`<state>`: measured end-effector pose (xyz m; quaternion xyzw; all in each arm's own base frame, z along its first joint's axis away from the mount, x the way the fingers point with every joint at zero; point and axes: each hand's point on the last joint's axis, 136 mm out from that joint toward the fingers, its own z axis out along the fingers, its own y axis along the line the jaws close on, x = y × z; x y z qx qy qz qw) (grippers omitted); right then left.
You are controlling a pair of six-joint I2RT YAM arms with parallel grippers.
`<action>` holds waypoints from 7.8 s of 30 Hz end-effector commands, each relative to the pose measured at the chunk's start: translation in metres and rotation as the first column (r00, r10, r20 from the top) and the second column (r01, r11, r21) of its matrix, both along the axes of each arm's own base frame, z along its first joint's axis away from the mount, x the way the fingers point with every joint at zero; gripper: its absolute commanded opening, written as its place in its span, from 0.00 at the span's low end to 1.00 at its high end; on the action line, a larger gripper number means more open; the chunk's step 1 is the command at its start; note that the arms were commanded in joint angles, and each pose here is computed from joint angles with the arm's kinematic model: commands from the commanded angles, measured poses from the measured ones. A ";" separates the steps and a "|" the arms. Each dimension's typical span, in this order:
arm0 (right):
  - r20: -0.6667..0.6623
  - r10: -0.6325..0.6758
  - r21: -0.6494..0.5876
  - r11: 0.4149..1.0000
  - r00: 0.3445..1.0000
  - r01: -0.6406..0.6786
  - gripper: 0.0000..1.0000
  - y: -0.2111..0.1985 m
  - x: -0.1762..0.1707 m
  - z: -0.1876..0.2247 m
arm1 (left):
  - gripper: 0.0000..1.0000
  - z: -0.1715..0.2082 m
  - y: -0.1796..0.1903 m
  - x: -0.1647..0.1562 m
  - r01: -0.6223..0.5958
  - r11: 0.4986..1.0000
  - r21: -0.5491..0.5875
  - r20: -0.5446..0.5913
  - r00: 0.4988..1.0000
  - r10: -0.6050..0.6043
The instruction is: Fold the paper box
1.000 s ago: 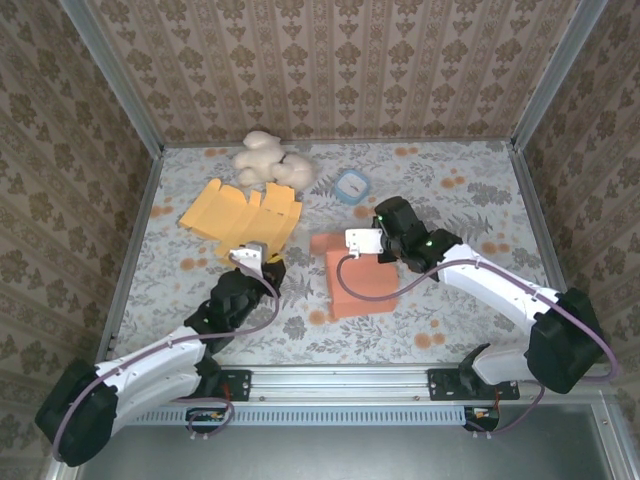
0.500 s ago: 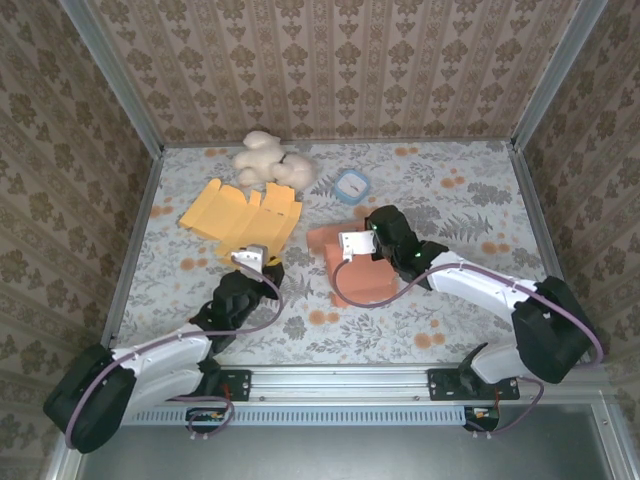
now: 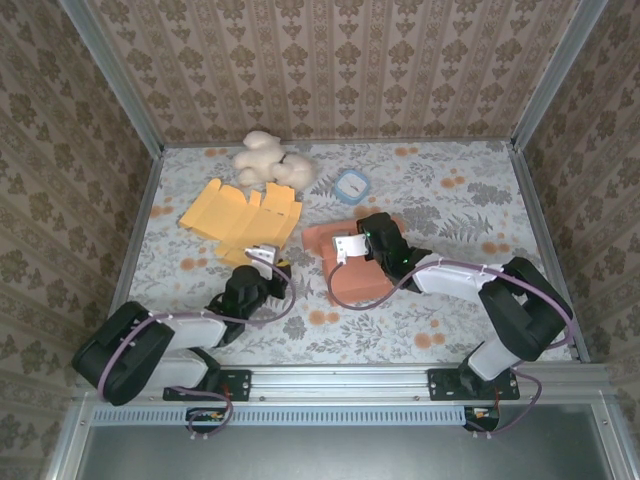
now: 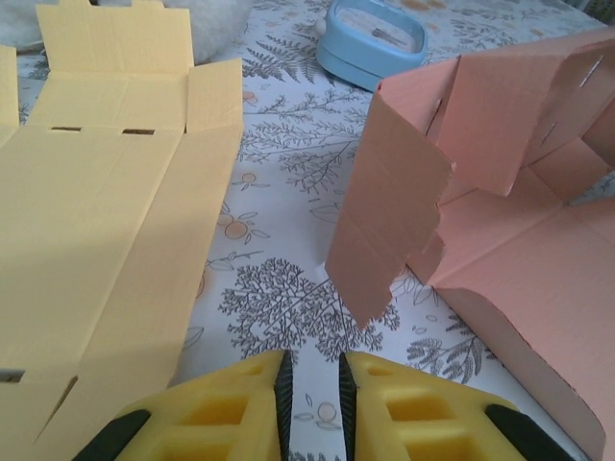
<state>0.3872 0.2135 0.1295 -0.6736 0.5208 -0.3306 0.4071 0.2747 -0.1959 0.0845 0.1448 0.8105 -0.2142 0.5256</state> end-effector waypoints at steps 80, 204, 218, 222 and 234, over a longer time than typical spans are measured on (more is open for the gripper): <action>0.032 0.021 -0.006 1.000 0.999 -0.021 0.00 -0.012 0.006 -0.022 | 0.34 -0.001 -0.079 0.054 0.454 0.814 -0.364 -0.017 0.870 -0.492; -0.587 0.047 0.771 0.337 0.808 0.540 0.48 0.013 -0.030 0.037 | 0.02 -0.009 -0.133 0.041 0.307 0.938 0.164 0.276 0.898 -0.342; -0.662 -0.048 0.692 0.344 0.748 0.634 0.46 0.003 -0.025 -0.025 | 0.09 -0.015 -0.132 0.051 0.260 0.955 0.141 0.256 0.923 -0.289; -0.671 -0.057 0.679 0.354 0.739 0.643 0.46 0.003 -0.025 -0.030 | 0.16 -0.015 -0.130 0.053 0.245 0.961 0.131 0.252 0.929 -0.272; -0.677 -0.062 0.672 0.355 0.733 0.650 0.45 0.003 -0.027 -0.033 | 0.28 0.004 -0.124 0.049 0.254 0.965 0.065 0.256 0.930 -0.262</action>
